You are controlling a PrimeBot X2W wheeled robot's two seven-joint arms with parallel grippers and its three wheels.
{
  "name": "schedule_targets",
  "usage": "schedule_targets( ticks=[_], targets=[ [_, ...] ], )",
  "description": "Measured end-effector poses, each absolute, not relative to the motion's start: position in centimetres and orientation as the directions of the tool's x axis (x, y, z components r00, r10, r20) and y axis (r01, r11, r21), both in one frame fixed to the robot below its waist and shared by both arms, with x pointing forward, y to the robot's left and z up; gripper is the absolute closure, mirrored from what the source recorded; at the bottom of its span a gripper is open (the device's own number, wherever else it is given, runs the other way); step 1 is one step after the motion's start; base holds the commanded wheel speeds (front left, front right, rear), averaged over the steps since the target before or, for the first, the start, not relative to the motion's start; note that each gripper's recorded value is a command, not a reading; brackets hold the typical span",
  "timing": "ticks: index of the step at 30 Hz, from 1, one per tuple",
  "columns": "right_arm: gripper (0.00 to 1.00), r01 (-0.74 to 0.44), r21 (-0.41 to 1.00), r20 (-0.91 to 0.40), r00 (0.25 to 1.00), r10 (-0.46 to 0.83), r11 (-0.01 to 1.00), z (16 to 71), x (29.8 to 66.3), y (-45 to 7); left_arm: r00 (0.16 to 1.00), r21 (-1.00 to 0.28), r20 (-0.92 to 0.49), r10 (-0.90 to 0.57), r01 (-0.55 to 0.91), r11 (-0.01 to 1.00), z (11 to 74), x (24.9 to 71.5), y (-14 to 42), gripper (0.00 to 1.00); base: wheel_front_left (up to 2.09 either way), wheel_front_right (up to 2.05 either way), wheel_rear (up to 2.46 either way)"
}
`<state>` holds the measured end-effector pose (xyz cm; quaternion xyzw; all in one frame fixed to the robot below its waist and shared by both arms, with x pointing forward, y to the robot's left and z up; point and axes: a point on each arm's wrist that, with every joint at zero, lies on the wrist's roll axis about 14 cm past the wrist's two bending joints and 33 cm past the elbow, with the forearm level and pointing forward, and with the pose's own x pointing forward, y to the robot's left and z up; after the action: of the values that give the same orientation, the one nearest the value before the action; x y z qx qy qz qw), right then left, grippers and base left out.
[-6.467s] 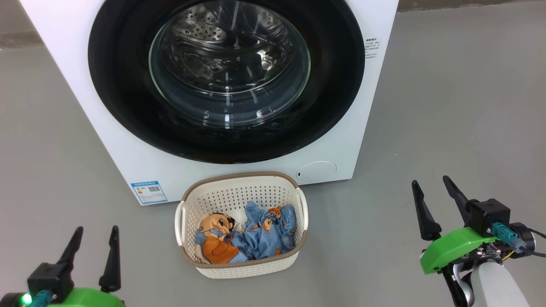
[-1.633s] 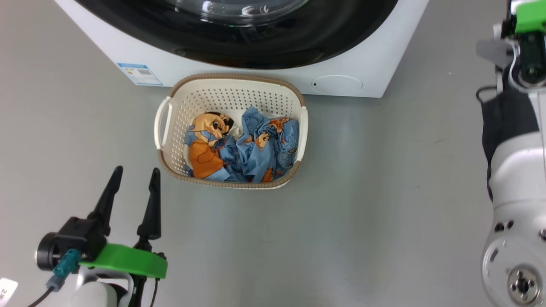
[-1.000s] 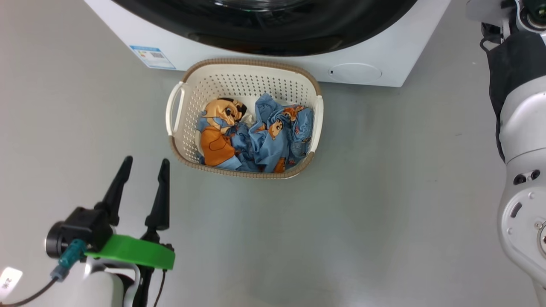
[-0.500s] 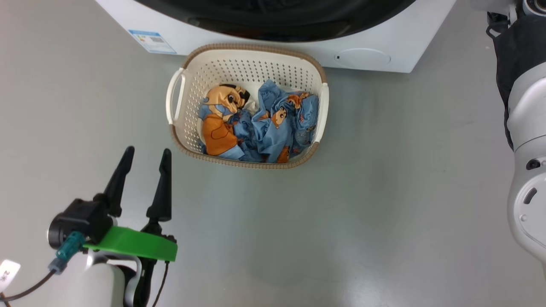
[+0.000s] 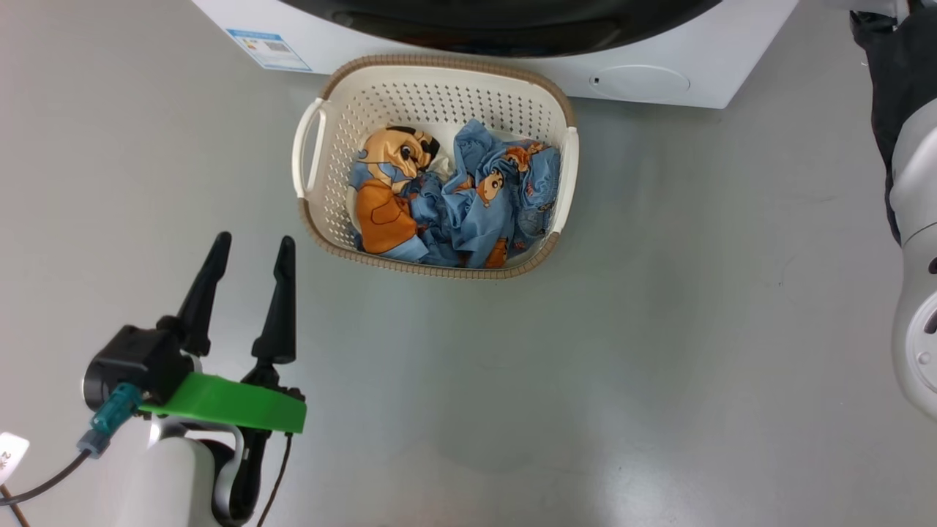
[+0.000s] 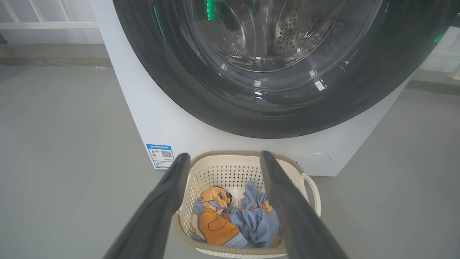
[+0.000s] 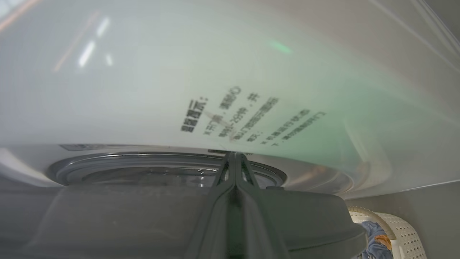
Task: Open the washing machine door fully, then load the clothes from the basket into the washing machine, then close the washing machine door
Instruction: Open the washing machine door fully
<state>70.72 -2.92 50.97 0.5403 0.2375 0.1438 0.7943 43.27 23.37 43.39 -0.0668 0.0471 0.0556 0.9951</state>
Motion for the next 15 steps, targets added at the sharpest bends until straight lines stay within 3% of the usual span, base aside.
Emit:
schedule_targets(
  ticks=[15],
  targets=[
    [1.00,0.003,0.913,-0.278,0.737,0.616,0.409,50.8,68.6,-2.5,0.992,-0.136,-0.071,0.103,-0.112,0.984,44.4,43.5,23.3,0.00,0.00,0.00,0.00]
  ],
)
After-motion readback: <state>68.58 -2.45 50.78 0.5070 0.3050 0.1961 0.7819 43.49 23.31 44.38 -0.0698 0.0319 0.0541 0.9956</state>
